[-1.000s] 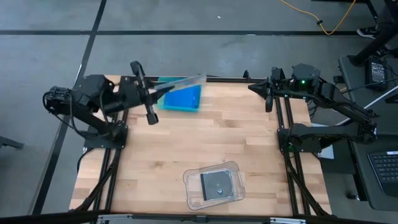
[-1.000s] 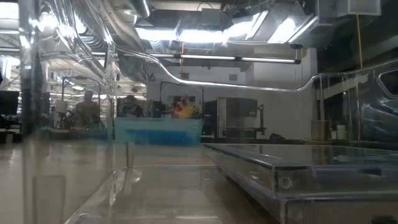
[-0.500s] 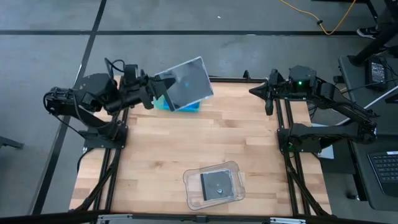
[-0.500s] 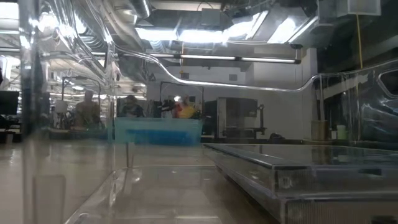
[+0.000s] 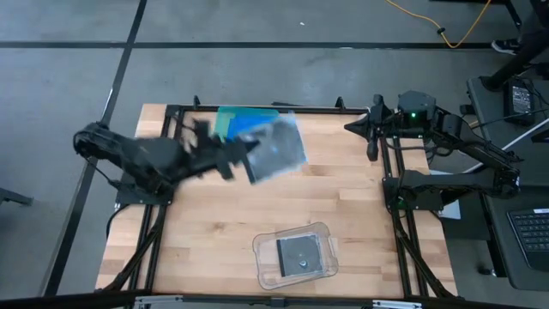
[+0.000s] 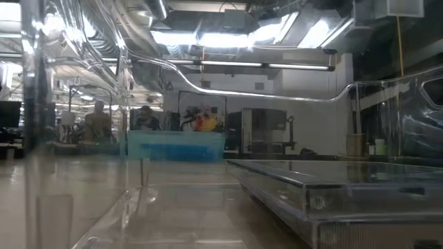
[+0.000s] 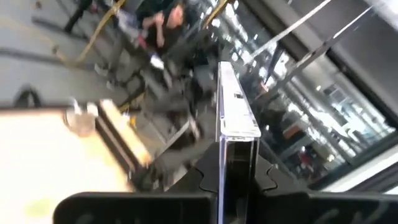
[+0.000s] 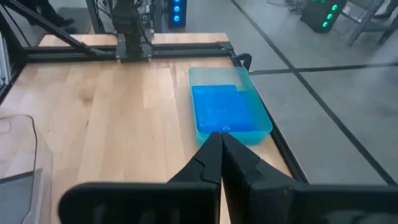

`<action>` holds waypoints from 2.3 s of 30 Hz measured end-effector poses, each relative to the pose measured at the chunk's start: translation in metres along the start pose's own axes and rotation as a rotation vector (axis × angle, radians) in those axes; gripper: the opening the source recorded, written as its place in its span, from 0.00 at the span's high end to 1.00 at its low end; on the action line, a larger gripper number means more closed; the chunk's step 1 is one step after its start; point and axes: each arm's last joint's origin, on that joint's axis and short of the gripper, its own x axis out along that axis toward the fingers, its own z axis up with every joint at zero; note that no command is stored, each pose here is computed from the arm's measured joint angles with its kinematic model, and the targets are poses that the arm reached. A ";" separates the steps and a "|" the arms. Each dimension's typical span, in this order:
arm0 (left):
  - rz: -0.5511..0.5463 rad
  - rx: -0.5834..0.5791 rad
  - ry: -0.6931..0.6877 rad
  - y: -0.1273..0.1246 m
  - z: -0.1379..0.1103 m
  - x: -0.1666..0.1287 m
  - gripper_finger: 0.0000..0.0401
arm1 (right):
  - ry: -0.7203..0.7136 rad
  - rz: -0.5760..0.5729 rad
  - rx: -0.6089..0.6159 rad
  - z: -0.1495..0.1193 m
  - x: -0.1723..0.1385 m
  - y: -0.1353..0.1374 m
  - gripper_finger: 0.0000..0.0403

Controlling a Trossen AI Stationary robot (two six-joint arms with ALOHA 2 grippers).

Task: Pick & place jewel cases by type
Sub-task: Put the black CD case into the transparent bin

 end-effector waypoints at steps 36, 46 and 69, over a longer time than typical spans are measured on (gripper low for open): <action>0.465 -0.506 0.648 0.052 -0.257 0.042 0.97 | 0.016 0.169 -0.200 -0.005 0.000 0.006 0.99; 0.494 -0.437 0.663 0.069 -0.242 0.068 0.97 | 0.056 0.182 -0.206 -0.009 -0.001 0.006 0.99; 0.296 -0.303 0.627 0.075 -0.257 0.099 0.88 | 0.061 0.187 -0.261 -0.010 -0.001 0.006 0.99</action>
